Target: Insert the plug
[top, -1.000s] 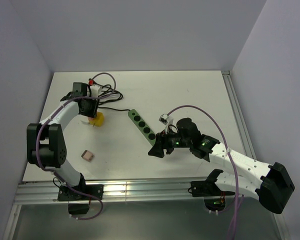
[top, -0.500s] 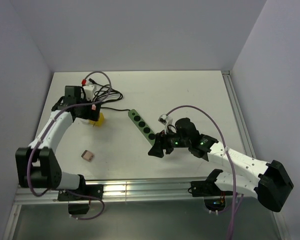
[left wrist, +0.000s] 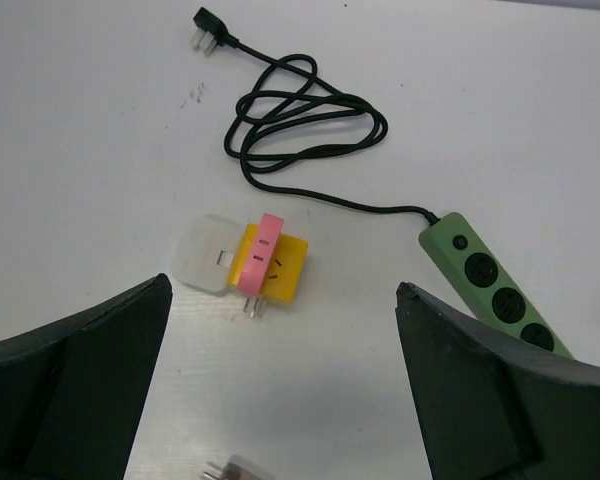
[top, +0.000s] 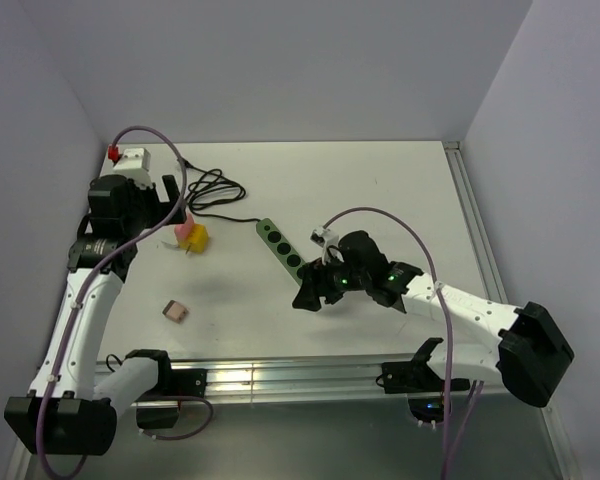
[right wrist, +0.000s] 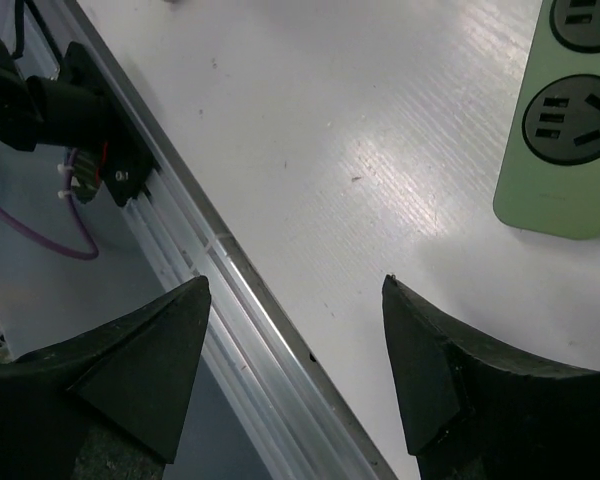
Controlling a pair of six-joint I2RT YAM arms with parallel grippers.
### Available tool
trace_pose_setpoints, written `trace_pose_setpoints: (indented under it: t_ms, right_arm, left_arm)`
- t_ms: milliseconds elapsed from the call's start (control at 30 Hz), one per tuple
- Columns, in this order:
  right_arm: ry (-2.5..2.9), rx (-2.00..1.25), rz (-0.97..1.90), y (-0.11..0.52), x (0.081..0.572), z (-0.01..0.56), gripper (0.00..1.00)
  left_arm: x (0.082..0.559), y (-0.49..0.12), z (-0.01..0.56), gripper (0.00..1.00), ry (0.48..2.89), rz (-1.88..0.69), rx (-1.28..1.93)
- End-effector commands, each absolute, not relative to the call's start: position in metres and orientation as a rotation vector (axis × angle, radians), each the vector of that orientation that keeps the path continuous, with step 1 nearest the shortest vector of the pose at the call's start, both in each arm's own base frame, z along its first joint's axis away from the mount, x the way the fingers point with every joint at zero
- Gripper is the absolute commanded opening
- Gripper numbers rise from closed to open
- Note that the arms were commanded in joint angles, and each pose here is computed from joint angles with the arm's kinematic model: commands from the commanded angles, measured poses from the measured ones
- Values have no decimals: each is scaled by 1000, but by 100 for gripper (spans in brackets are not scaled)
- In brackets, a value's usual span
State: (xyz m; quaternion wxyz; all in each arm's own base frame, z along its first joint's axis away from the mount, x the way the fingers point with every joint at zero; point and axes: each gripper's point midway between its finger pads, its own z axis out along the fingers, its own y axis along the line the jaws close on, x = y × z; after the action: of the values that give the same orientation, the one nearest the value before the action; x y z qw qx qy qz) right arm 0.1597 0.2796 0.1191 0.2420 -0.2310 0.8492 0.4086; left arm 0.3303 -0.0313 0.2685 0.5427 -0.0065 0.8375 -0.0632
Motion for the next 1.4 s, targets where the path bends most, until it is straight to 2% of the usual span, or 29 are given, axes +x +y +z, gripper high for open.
trace_pose_setpoints:
  t_ms: [0,167,333,500,633,700,733,767,867,967,1367]
  right_arm:
    - [2283,-620,1091,287,176,137,77]
    - [2287,-617,1115,298,182,144,79]
    - [2259,-630,1081,321,194,150,88]
    - [2236,-721,1043,365,194,145,90]
    - [2155,-807,1023,418,197,156,90]
    - [2164,-877,1025,444,186,140,90]
    - [2111,-900,1048,461,188,153,89]
    - [2131,-936,1031,472,186,135,89]
    - [2048,-1042,1048,509,171,138,88]
    - [2015,-1156,1016,534,157,113,87]
    - [1872,-1232,996,576,168,86,86]
  left_arm:
    - [320,-31,291,100,1912,-224,-196]
    - [304,-25,299,99,1844,-264,-353]
    - [284,-45,335,99,1758,-390,-251]
    - [267,-58,359,100,1710,-459,-161]
    - [263,-44,360,99,1705,-411,-255]
    - [262,-34,358,99,1698,-371,-320]
    - [260,-27,354,99,1707,-338,-364]
    - [261,-10,353,99,1685,-279,-474]
    - [256,15,342,100,1682,-188,-693]
    - [248,40,329,100,1680,-57,-860]
    - [235,34,321,99,1681,-105,-895]
